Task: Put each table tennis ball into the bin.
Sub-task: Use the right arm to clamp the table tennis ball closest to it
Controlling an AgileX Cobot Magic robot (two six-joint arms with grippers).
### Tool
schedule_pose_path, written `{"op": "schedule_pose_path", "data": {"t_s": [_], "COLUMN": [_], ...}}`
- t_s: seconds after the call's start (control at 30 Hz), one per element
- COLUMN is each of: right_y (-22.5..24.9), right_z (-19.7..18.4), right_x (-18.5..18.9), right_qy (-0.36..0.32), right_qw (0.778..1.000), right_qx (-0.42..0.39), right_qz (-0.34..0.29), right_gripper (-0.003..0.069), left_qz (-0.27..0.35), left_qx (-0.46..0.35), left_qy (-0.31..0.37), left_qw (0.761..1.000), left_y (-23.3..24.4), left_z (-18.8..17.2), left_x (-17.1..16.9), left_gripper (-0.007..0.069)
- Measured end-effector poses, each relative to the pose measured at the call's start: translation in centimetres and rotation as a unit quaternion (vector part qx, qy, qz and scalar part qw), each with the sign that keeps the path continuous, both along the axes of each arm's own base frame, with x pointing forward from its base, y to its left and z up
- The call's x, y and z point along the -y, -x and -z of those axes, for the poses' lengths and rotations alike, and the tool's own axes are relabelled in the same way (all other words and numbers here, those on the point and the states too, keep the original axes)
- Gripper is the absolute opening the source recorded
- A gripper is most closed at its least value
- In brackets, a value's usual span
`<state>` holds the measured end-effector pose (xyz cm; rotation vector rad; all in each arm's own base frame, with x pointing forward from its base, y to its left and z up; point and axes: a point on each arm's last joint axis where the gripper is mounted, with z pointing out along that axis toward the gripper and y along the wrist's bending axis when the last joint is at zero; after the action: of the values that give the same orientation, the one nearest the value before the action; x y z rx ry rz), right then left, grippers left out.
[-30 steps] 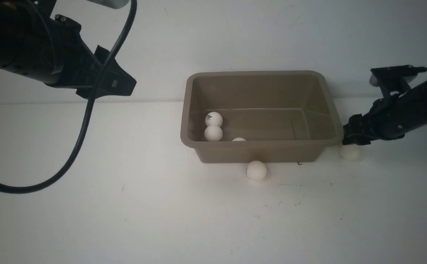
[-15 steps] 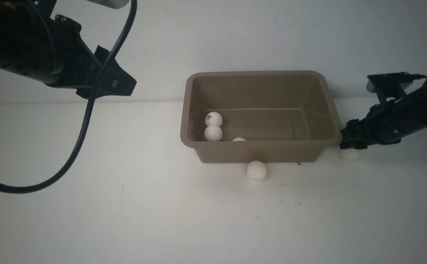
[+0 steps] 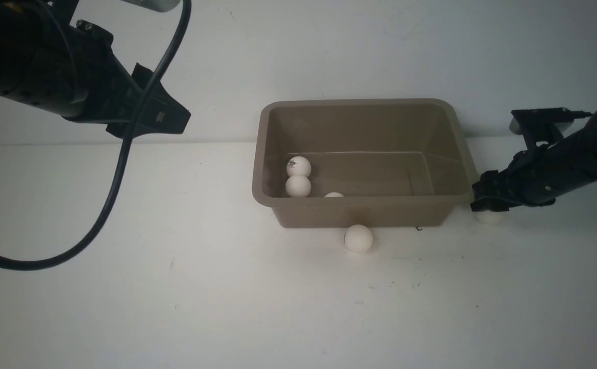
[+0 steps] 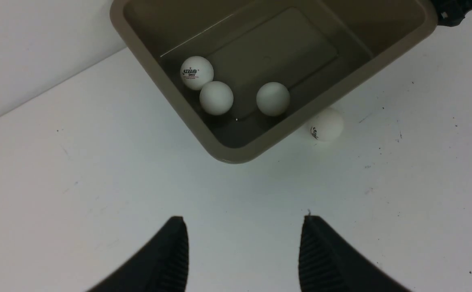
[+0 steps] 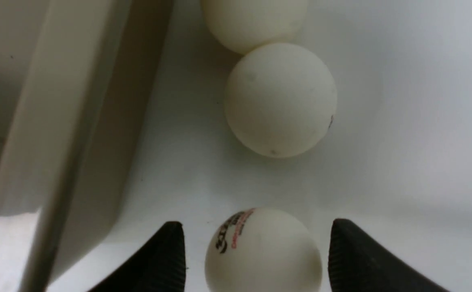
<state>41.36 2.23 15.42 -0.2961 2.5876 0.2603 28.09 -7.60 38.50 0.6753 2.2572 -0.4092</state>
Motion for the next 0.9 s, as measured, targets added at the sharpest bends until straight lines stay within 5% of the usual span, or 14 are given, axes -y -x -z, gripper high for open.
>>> {"op": "schedule_pose_path", "data": {"t_s": [0.9], "right_y": [0.17], "right_z": [0.06], "right_x": [-0.06], "right_qy": [-0.002], "right_qw": [1.0], "right_qx": [-0.008], "right_qz": [-0.005], "right_gripper": [0.0432], "left_qz": [0.0], "left_qx": [0.0], "left_qy": [0.0], "left_qw": [1.0], "left_y": [0.0], "left_z": [0.0], "left_x": [0.0], "left_gripper": [0.0342]}}
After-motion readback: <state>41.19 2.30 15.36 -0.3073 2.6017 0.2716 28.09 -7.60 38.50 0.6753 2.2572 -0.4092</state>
